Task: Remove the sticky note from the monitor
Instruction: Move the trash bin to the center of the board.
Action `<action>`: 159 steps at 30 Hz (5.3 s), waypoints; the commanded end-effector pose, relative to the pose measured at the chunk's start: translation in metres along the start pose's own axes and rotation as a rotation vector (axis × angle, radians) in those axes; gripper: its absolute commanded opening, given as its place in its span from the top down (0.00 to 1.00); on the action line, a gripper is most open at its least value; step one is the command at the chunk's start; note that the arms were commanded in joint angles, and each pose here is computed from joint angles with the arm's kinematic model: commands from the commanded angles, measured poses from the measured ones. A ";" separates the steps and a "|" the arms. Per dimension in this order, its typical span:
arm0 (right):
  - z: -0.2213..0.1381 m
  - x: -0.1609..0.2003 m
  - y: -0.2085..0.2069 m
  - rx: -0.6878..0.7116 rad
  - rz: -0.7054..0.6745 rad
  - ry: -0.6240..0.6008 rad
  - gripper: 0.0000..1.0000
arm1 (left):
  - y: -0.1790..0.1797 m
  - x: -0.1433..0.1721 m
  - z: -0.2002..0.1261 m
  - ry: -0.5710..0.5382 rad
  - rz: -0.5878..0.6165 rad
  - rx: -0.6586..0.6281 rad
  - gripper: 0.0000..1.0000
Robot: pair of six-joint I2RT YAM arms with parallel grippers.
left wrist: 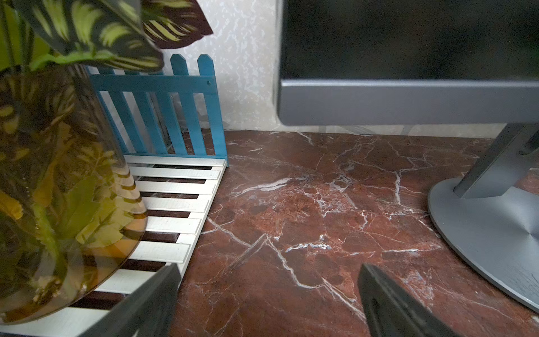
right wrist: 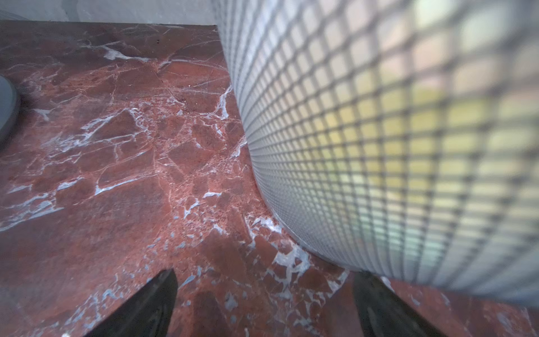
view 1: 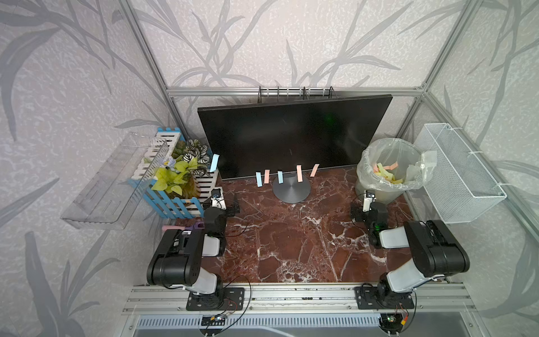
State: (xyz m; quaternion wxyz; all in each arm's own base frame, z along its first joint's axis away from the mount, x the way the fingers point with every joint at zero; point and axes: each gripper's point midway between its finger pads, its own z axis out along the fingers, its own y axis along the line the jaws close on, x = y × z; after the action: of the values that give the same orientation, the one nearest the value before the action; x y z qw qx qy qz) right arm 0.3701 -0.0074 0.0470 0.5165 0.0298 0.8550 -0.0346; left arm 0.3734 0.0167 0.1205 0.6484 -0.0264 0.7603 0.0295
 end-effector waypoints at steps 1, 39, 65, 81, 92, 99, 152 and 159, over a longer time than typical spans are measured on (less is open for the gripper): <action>0.003 -0.052 -0.009 0.044 0.042 -0.164 0.01 | -0.001 -0.008 0.004 -0.027 0.007 0.001 0.00; -0.107 -0.073 0.035 -0.209 0.352 0.238 0.01 | 0.030 -0.038 -0.068 0.126 -0.241 -0.185 0.00; -0.232 -0.210 0.103 -0.342 0.057 0.183 0.07 | 0.009 -0.086 -0.067 0.192 -0.393 -0.110 0.00; -0.136 -0.239 0.051 -0.087 -0.081 0.351 0.09 | 0.004 -0.098 -0.065 0.172 -0.376 -0.077 0.00; -0.096 -0.215 0.033 0.001 -0.126 0.469 0.27 | 0.003 -0.099 -0.066 0.159 -0.385 -0.070 0.00; -0.080 -0.196 0.032 0.023 -0.142 0.546 0.51 | 0.003 -0.099 -0.067 0.151 -0.389 -0.067 0.00; -0.235 -0.171 0.197 -0.439 -0.206 0.528 0.52 | -0.028 -0.091 -0.076 0.223 -0.563 0.091 0.00; -0.240 -0.201 0.205 -0.475 -0.199 0.461 0.32 | -0.024 -0.075 -0.082 0.235 -0.644 0.065 0.00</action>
State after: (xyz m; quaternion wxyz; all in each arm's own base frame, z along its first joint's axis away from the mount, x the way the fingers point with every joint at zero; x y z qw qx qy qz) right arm 0.2639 0.2084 0.3134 0.2757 -0.1642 0.9408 0.1096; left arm 0.3100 -0.0130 0.2065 0.5336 -0.2311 0.7911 -0.1898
